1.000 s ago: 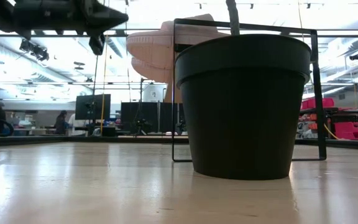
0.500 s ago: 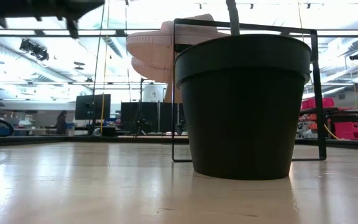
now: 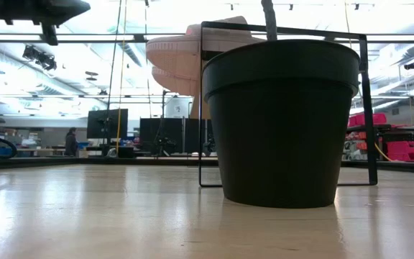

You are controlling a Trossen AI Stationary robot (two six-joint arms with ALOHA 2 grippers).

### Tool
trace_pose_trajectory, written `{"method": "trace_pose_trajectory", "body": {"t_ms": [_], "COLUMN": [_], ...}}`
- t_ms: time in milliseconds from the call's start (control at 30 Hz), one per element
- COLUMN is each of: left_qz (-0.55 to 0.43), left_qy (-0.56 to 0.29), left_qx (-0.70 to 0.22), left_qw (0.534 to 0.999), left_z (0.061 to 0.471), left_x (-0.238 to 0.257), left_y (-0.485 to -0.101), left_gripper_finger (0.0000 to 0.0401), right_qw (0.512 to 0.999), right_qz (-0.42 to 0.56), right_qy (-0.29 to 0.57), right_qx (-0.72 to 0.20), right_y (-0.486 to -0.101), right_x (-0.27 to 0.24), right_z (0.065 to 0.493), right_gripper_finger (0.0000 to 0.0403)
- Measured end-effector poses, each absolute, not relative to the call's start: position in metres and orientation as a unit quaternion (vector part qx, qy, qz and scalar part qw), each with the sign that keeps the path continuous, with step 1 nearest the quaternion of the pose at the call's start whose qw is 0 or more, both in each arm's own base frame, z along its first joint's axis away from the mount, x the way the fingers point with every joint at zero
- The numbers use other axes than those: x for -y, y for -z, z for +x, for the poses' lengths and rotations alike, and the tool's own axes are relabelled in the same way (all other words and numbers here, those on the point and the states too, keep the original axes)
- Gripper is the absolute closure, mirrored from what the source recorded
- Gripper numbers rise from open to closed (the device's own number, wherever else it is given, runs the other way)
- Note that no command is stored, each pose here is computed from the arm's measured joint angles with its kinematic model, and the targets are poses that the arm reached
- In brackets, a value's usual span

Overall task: Pick and place slides into the shelf
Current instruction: Return to Home Position

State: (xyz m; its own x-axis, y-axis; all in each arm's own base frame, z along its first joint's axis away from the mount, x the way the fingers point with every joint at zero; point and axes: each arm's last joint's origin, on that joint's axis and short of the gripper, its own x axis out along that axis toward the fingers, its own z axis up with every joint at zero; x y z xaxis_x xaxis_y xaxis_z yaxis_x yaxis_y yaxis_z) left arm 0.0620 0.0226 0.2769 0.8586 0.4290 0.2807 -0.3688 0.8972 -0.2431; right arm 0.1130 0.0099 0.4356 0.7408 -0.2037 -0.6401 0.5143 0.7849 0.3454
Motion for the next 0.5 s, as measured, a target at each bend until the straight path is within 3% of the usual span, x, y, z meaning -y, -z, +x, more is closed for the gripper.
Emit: {"method": "trace_pose_trajectory", "body": {"t_ms": [500], "left_qz": [-0.176], "left_qy": [-0.145], "left_qx": [0.238], "left_qw": [0.944], "left_z": [0.088], "left_x": [-0.019], "left_y": [-0.209], "left_gripper_finger": [0.0401], "right_qw": [0.891], "right_qz": [0.277], "right_qy": [0.192], "right_qx": [-0.303], "right_y": [-0.435], "right_x": [-0.011], "right_z": [0.113], "right_gripper_finger": [0.0326]}}
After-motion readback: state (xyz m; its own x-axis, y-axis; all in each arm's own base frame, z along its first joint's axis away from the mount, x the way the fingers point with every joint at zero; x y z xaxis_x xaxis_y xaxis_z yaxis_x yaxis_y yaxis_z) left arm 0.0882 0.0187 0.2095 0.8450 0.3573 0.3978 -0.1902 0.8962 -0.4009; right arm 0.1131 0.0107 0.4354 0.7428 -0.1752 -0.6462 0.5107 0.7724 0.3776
